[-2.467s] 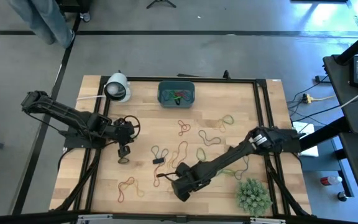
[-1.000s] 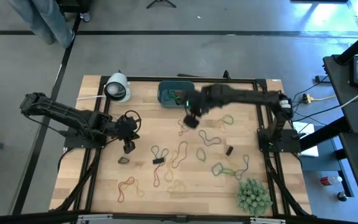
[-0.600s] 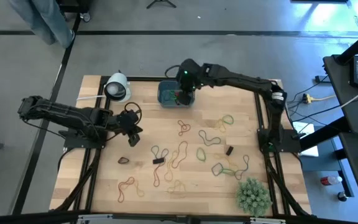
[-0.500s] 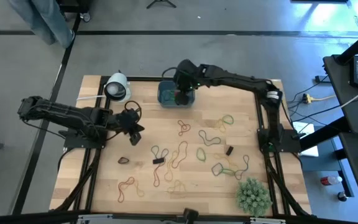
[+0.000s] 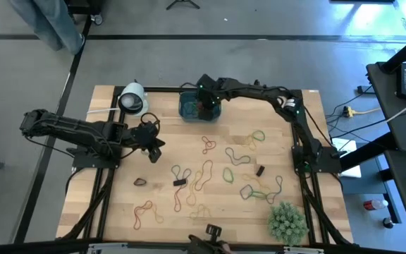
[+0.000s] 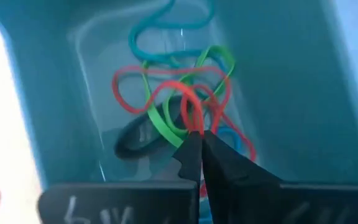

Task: Pick and place rubber bands into bin
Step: Put the red rubber band into the blue bin

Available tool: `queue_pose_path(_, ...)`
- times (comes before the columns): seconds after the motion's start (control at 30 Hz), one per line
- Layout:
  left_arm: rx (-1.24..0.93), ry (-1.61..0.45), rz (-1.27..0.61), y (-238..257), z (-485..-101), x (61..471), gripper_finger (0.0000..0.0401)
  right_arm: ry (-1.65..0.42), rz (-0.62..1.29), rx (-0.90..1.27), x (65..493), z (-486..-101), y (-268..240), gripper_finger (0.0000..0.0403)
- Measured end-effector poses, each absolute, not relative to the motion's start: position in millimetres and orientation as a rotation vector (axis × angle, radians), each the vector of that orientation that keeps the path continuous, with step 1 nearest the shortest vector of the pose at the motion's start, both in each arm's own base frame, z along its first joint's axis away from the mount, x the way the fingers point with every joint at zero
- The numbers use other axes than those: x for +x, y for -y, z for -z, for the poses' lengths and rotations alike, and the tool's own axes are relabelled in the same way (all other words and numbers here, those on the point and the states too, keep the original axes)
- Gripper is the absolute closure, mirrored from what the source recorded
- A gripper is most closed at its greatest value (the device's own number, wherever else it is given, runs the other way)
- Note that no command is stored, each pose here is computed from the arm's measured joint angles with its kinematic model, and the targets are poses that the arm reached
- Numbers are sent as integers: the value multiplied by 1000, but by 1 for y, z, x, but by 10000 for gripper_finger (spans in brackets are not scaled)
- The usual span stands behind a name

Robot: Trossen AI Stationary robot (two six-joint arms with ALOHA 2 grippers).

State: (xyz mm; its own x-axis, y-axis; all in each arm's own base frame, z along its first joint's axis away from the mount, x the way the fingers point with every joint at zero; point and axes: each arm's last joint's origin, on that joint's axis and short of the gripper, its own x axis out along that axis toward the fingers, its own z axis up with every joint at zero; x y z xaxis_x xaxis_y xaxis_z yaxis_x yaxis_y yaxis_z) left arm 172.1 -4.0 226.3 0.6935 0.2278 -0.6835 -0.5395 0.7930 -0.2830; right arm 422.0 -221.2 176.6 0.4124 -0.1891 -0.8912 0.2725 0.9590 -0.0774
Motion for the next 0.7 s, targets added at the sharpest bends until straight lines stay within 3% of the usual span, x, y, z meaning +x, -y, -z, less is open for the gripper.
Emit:
queue_pose_path(0.27,-473,-671,-486,3,-226,171,399,-1140,296,127,421,-170,220,356)
queue_pose_path(0.7,-336,-724,-443,3,-224,170,399,-1137,364,312,415,-176,220,236)
